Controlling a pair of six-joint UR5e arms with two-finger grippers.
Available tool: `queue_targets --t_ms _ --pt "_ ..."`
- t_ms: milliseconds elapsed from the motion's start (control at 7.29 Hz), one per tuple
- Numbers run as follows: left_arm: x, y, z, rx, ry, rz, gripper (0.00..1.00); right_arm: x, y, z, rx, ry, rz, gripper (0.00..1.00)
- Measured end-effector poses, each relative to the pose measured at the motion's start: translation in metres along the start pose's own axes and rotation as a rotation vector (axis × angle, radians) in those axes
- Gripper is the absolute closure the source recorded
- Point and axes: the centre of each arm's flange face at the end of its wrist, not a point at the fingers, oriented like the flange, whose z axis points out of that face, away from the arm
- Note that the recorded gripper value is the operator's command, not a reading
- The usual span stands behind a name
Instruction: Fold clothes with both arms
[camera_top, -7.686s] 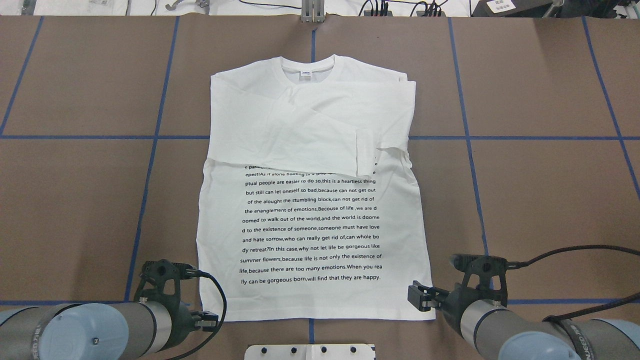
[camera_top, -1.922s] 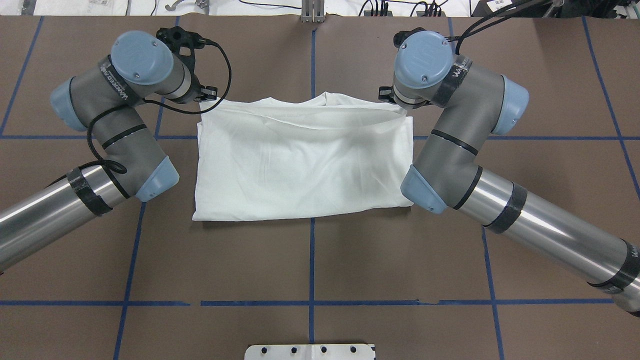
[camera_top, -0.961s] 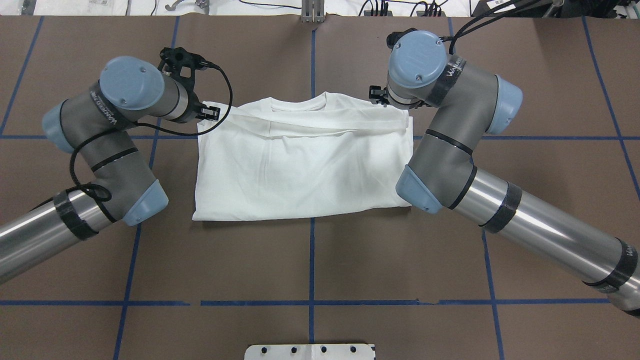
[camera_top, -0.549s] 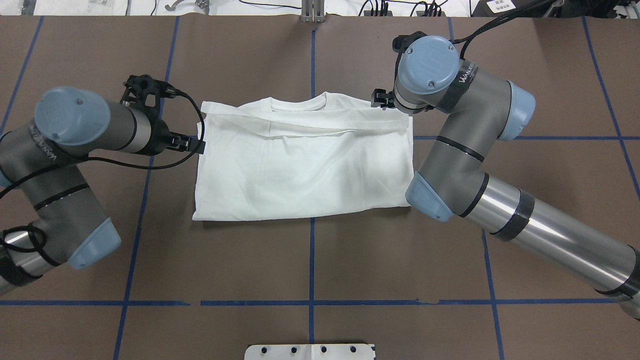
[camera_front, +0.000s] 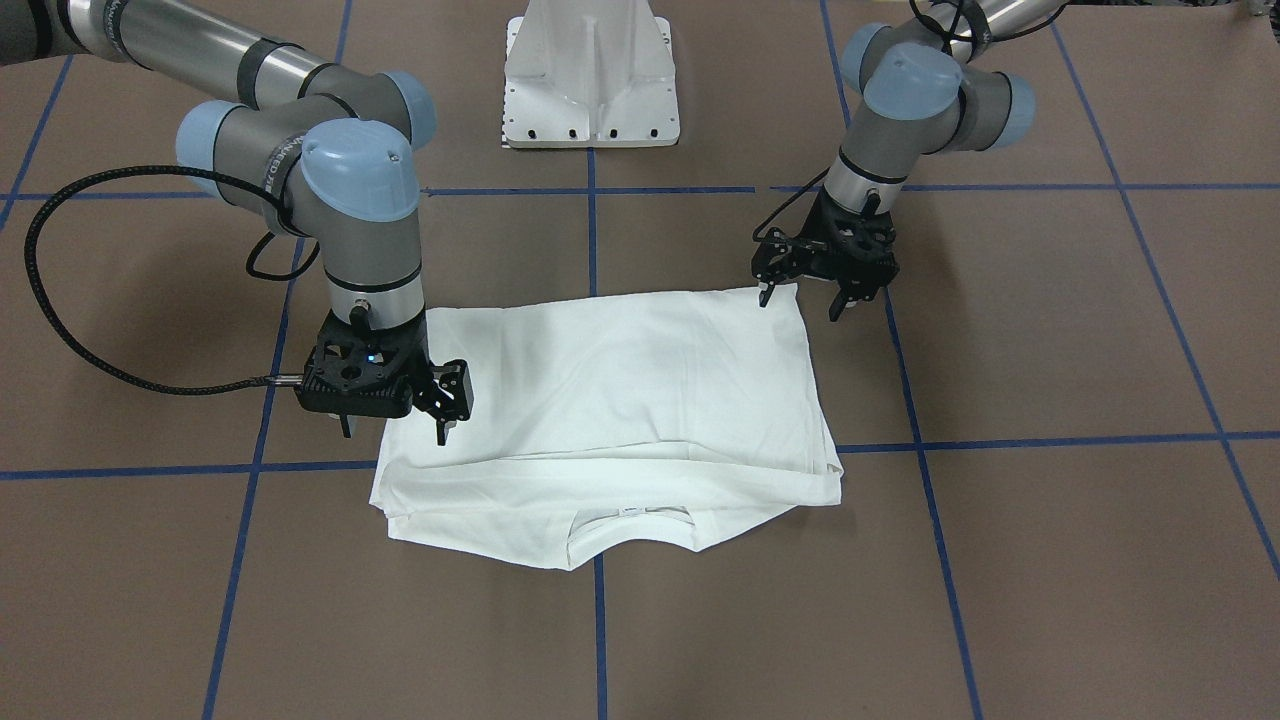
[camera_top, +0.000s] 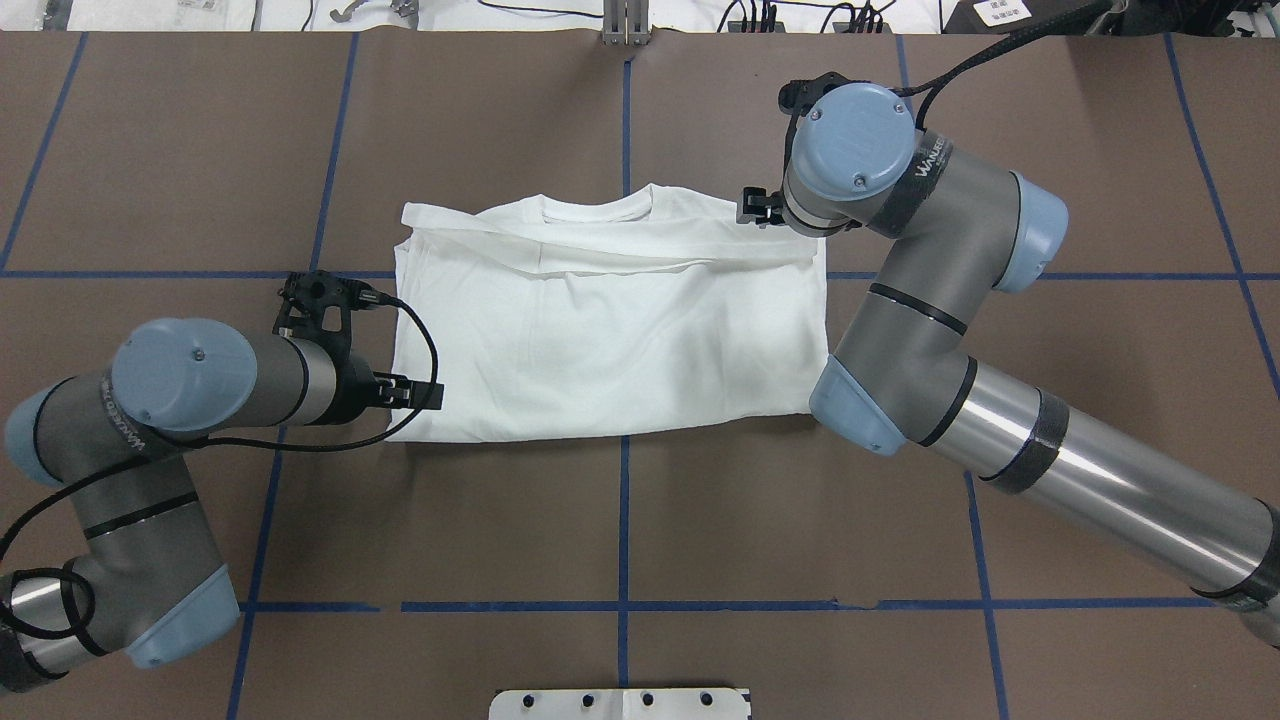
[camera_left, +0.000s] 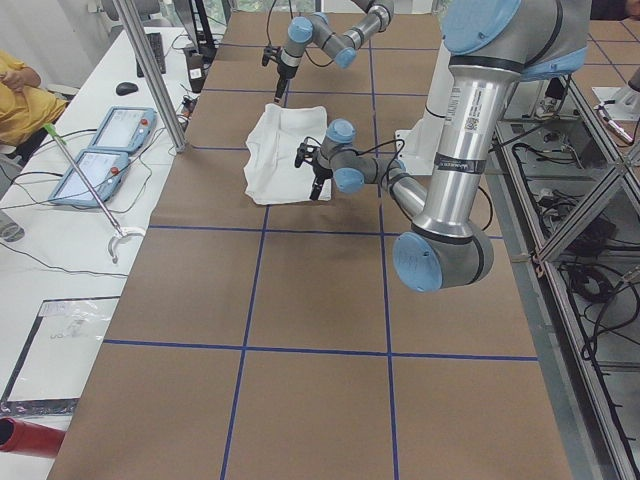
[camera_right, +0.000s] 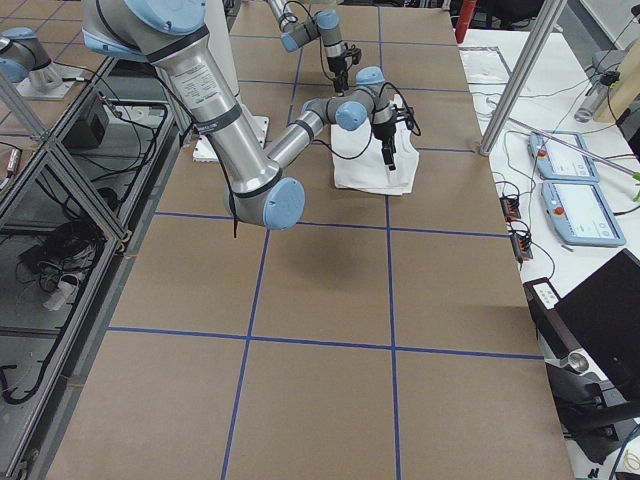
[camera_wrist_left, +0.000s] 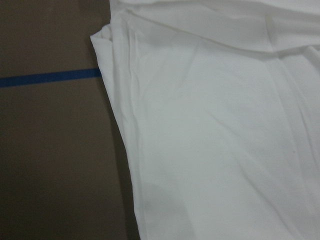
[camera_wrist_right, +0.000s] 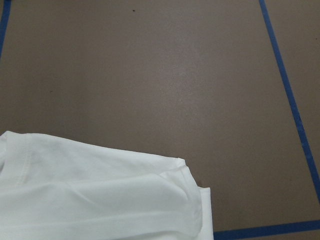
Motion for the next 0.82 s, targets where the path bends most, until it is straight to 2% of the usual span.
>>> queue_targets --t_ms 137,275,412,549,686,824 --pt "0.005 0.010 0.006 -0.006 -0.003 -0.003 0.22 0.000 0.000 0.000 0.000 -0.001 0.000 0.00" --pt "0.009 0.018 0.010 -0.009 -0.007 -0.013 0.30 -0.001 0.001 0.000 0.000 -0.001 -0.001 0.00" --pt "0.012 0.025 0.014 -0.013 -0.009 -0.024 0.30 -0.001 0.001 0.000 0.000 -0.001 -0.002 0.00" --pt "0.014 0.031 0.017 -0.019 -0.012 -0.028 0.55 -0.002 0.001 0.000 0.000 -0.002 -0.003 0.00" --pt "0.013 0.034 0.018 -0.022 -0.015 -0.029 1.00 -0.003 0.002 -0.001 0.000 -0.004 -0.005 0.00" --pt "0.012 0.036 0.017 -0.024 -0.015 -0.030 1.00 -0.005 0.002 -0.002 0.000 -0.007 -0.005 0.00"
